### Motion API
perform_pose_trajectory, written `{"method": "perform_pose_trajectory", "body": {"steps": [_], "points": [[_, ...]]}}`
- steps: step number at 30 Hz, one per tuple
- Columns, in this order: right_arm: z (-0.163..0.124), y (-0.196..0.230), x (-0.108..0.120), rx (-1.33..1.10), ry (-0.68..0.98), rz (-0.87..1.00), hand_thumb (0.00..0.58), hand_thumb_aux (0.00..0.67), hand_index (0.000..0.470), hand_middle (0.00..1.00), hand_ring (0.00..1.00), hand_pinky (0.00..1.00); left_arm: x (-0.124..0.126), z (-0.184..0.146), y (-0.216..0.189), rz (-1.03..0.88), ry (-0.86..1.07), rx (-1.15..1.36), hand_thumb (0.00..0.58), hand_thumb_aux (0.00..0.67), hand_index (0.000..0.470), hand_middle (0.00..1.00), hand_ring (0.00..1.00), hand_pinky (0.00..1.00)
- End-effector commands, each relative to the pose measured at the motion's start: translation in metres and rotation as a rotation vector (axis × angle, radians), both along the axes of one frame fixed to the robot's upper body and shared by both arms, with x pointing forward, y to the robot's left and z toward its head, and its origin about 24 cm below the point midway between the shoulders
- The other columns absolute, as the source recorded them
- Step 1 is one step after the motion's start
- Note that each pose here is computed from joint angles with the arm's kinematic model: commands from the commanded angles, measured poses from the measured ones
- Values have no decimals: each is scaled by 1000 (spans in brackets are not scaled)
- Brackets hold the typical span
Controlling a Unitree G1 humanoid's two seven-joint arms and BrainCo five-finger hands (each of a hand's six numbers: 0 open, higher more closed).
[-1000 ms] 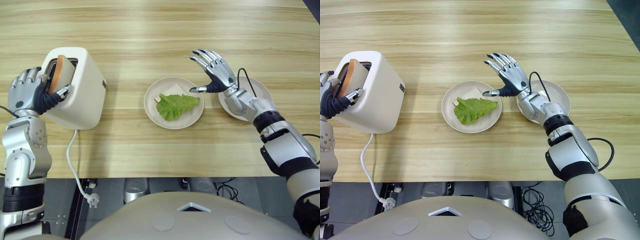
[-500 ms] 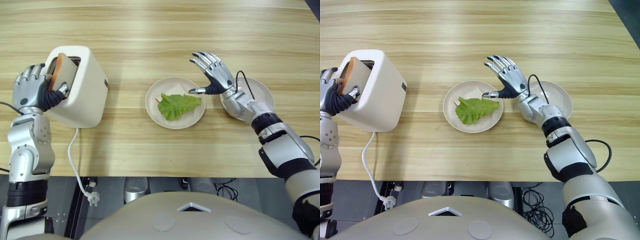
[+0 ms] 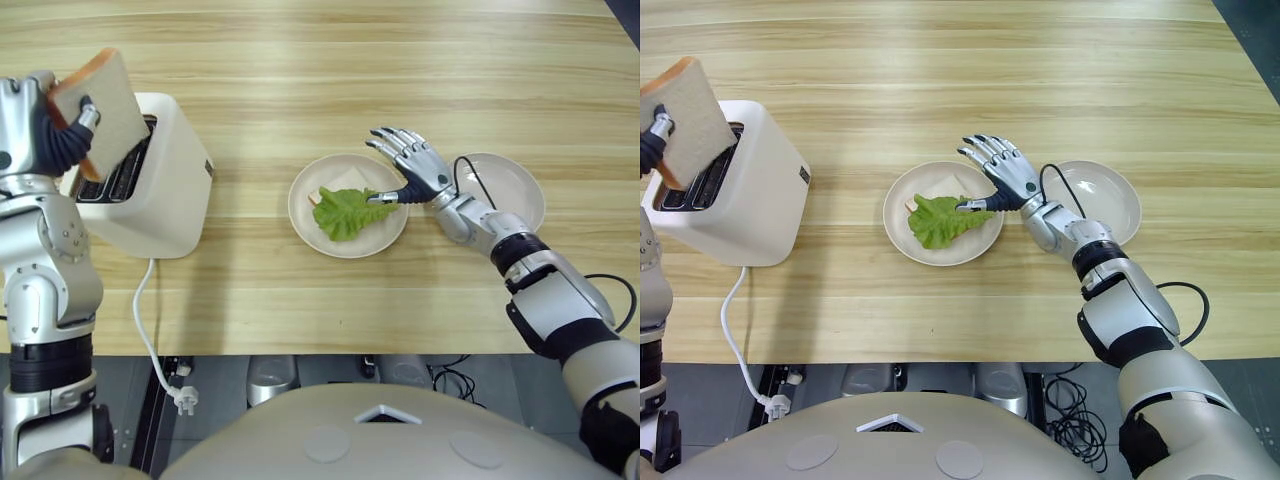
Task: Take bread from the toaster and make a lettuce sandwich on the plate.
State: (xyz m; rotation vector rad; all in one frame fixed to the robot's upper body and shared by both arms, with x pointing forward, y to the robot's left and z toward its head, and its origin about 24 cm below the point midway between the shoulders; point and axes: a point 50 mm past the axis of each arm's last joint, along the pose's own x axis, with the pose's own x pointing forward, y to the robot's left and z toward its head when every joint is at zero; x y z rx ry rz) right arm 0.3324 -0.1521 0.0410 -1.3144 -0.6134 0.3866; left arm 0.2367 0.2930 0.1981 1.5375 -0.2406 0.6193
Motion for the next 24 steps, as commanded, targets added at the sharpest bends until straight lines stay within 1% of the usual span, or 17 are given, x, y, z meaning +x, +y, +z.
{"method": "perform_pose_trajectory", "body": {"steps": [1,5,11,13,17,20,21,22,24], "points": [[-4,-2,-2,-10,16,-3,0,0,0,0,0,0,3,24,-27,-139,-110,56,580,670,460,1000,1000,1000],[-8,1,-6,-31,12,24,0,0,0,0,0,0,9,35,-51,-282,-160,43,580,670,460,1000,1000,1000],[-21,11,-15,-80,45,81,0,0,0,0,0,0,15,37,-74,-455,-171,-60,580,670,460,1000,1000,1000],[-24,13,-16,-104,54,92,0,0,0,0,0,0,18,31,-81,-530,-132,-144,580,670,460,1000,1000,1000],[-30,15,-19,-174,62,118,0,0,0,0,0,0,25,15,-90,-602,-47,-224,580,670,460,1000,1000,1000],[-31,15,-19,-205,47,131,0,0,0,0,0,0,31,0,-95,-623,11,-252,580,670,460,1000,1000,1000],[-31,15,-20,-205,44,131,18,11,7,0,0,0,32,-4,-96,-627,24,-260,580,670,460,1000,1000,1000],[-31,15,-19,-205,41,131,49,29,20,0,0,0,33,-8,-96,-628,35,-264,580,670,460,1000,1000,1000],[-30,15,-19,-200,32,132,136,84,58,0,0,0,36,-14,-98,-630,59,-273,580,670,460,1000,1000,1000]]}}
